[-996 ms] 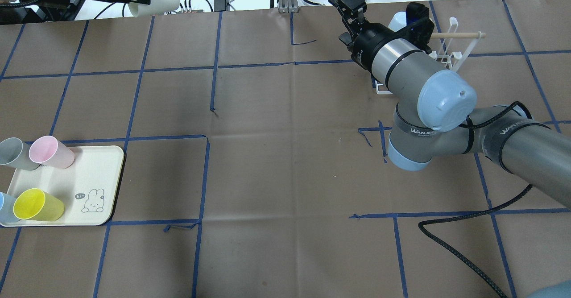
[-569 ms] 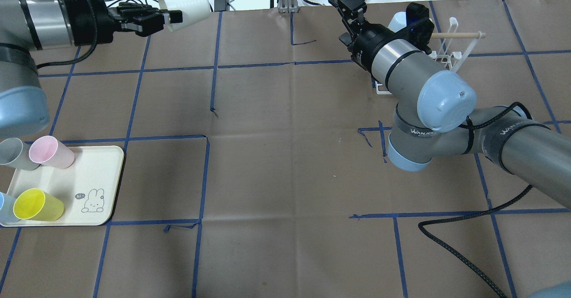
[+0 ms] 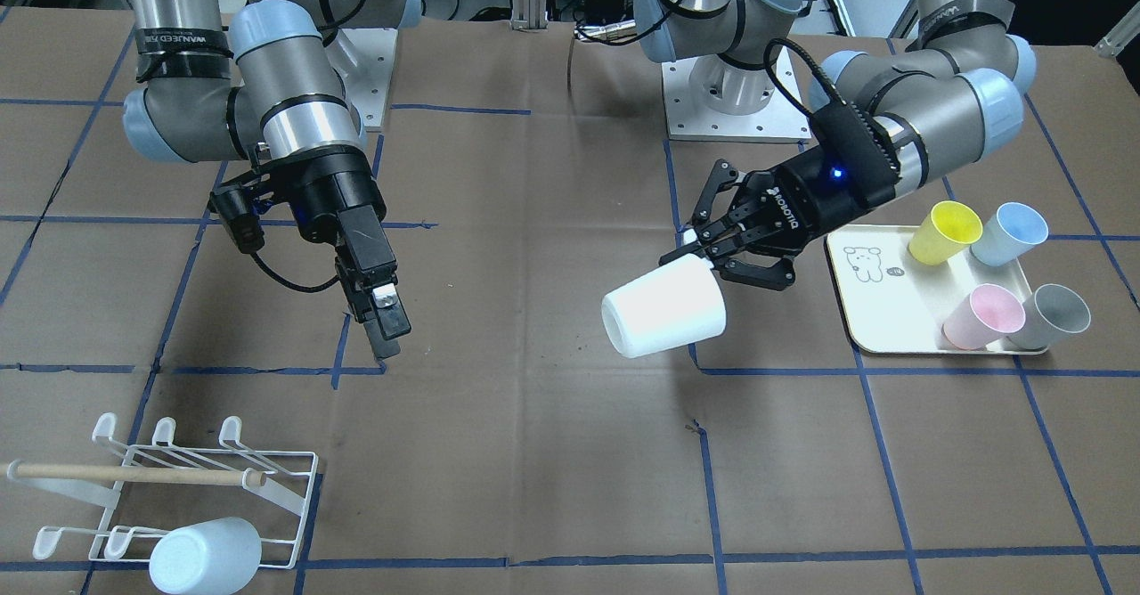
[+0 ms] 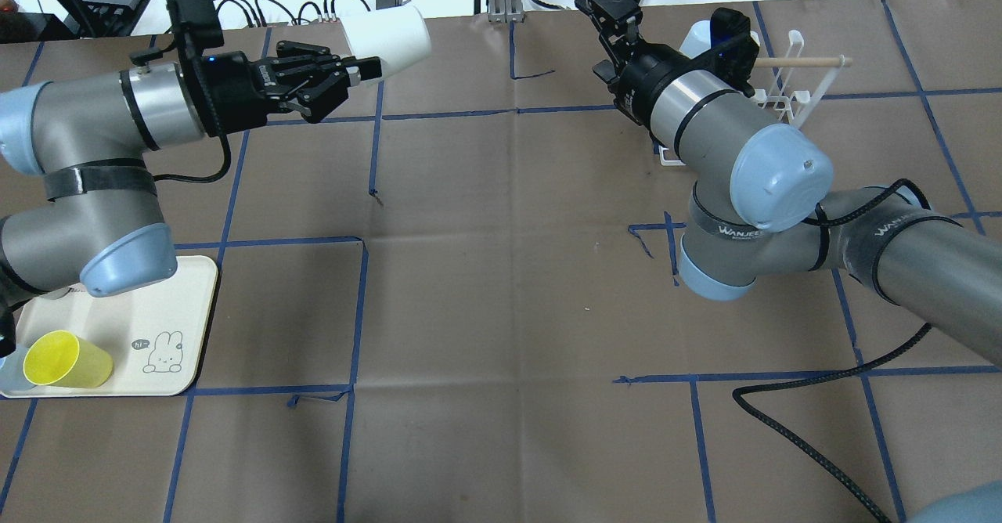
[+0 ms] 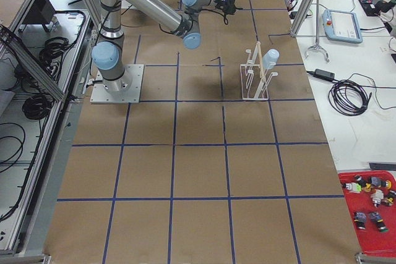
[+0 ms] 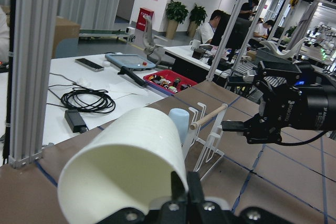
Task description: Transfer IKEA cup to right arm and place on rack
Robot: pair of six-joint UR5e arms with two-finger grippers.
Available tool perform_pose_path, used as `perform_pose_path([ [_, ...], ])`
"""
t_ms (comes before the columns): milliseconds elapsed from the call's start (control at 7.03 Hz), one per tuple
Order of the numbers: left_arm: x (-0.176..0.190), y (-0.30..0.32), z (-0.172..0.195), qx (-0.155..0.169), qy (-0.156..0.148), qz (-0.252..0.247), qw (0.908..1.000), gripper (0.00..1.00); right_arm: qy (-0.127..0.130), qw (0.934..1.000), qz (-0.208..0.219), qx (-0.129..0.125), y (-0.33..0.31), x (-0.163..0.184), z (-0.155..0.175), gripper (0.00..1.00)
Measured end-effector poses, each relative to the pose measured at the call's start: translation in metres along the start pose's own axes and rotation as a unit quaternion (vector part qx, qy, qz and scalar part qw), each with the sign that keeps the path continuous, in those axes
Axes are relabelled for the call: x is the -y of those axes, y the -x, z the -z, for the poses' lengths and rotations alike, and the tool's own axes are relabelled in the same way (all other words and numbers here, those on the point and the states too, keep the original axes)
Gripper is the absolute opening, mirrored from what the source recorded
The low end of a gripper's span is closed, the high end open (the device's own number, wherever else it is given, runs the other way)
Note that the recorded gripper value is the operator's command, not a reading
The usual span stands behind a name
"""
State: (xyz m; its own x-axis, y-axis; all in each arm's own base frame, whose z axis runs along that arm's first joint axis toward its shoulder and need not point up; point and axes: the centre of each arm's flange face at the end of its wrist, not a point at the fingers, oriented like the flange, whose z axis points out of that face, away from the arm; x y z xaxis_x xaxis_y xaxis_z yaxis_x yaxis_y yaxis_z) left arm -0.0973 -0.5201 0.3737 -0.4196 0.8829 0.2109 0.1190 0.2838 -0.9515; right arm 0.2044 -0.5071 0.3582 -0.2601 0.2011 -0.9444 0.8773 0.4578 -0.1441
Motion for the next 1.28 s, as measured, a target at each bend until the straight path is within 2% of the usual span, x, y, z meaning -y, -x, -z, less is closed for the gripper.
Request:
perform_pose_path([
  [285, -0.004, -0.02, -0.029, -0.024, 0.002, -0.025, 0.9994, 0.01, 0.006, 0.9987, -0.051, 0.0, 0.0, -0.003, 0.0, 0.99],
  [427, -0.007, -0.03, -0.038, -0.029, 0.003, -0.04, 0.9988, 0.01, 0.011, 0.998, -0.062, 0.001, 0.001, -0.008, 0.0, 0.99],
  [569, -0.012, -0.04, -0.047, -0.03, 0.011, -0.049, 0.9983, 0.01, 0.021, 0.9971, -0.072, 0.002, 0.003, -0.018, 0.0, 0.99],
  [854, -0.02, -0.059, -0.072, -0.021, 0.038, -0.054, 0.9976, 0.01, 0.035, 0.9909, -0.13, -0.001, 0.005, -0.036, 0.002, 0.99],
  [1281, -0.019, -0.064, -0.078, -0.008, 0.034, -0.03, 0.9989, 0.02, 0.049, 0.9877, -0.148, -0.015, -0.006, -0.053, 0.002, 0.99],
])
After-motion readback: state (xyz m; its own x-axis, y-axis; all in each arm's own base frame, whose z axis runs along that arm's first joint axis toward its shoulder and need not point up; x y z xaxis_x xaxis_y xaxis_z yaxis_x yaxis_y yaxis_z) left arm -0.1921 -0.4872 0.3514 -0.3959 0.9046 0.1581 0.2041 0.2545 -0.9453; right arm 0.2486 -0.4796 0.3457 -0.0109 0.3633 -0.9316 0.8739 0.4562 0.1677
